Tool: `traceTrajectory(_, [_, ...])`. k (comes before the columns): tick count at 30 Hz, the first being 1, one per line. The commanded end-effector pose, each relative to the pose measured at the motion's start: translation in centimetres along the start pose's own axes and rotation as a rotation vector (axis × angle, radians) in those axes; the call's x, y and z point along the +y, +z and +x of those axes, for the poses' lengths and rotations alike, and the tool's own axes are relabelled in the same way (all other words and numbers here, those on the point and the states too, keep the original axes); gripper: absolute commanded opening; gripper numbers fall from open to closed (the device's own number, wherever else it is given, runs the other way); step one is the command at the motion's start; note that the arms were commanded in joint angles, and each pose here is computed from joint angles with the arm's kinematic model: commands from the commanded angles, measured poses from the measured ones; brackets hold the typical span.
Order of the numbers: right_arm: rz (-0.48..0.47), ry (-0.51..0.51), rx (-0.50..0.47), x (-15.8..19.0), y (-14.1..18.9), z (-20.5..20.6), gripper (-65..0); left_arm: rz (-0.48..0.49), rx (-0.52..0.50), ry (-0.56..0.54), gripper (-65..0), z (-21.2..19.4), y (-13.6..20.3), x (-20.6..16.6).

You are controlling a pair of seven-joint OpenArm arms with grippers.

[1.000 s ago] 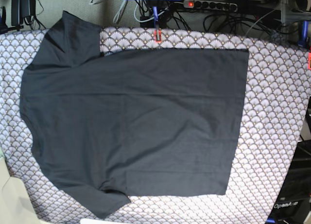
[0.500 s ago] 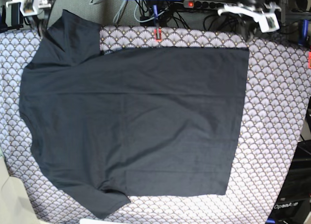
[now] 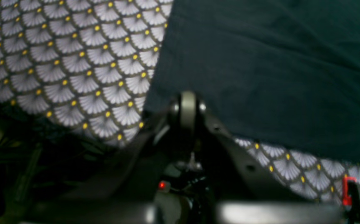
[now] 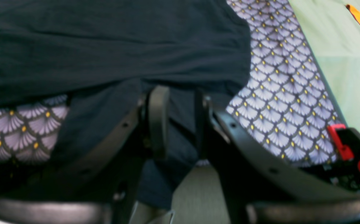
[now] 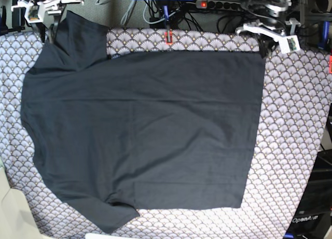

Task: Fold the T-shirt properly
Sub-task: 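Move both grippers down to the shirt edge nearest the arms, then close both grippers on the black shirt's edge, right at the shoulder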

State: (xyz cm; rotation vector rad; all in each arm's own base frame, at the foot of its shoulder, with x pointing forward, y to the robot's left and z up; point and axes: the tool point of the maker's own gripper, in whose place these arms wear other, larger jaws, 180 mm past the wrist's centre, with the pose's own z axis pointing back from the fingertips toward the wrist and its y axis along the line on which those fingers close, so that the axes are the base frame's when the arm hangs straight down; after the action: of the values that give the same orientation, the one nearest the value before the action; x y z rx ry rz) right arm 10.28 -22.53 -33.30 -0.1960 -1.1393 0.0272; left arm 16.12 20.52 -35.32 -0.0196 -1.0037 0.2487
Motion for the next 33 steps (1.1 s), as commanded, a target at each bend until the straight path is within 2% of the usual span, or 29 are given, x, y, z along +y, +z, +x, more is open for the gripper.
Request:
traceTrajectory(1, [-0.002, -0.003, -0.032, -0.1, -0.2, 0.9, -48.3, -0.009, -0.042, -0.01, -65.0, 1.2, 0.0, -0.1])
traceTrajectory(4, [-0.01, -0.018, 0.01, -0.2, -1.4, 0.5, -46.3, -0.012, -0.045, -0.007, -65.0, 1.6, -0.6, -0.3])
traceTrajectory(6, [0.011, -0.087, 0.033, 0.2, -2.1, 0.3, -41.4, -0.018, 0.003, -0.004, -65.0, 1.2, -1.4, -0.5])
traceTrajectory(9, [0.072, -0.177, 0.047, 0.5, -2.9, 0.5, -35.3, -0.007, 0.048, -0.001, -55.5, 1.4, -2.4, -0.2])
traceTrajectory(13, [0.101, -0.236, 0.052, -0.1, -3.8, 1.2, -35.0, -0.004, 0.063, 0.003, -42.5, 2.2, -3.4, -0.1])
traceTrajectory(16, [0.099, -0.237, 0.074, -0.8, -4.6, 1.3, -34.8, -0.009, 0.065, 0.003, -37.4, 2.6, -3.7, -0.3])
traceTrajectory(26, [0.096, -0.252, 0.126, -1.2, -6.3, -0.3, -34.8, -0.012, 0.057, 0.028, -37.0, 2.7, -5.0, -0.5])
traceTrajectory(33, [0.025, -0.29, 0.169, -3.4, -7.8, -3.0, -34.8, 0.008, 0.102, 0.039, -37.0, 1.1, -6.1, 0.4])
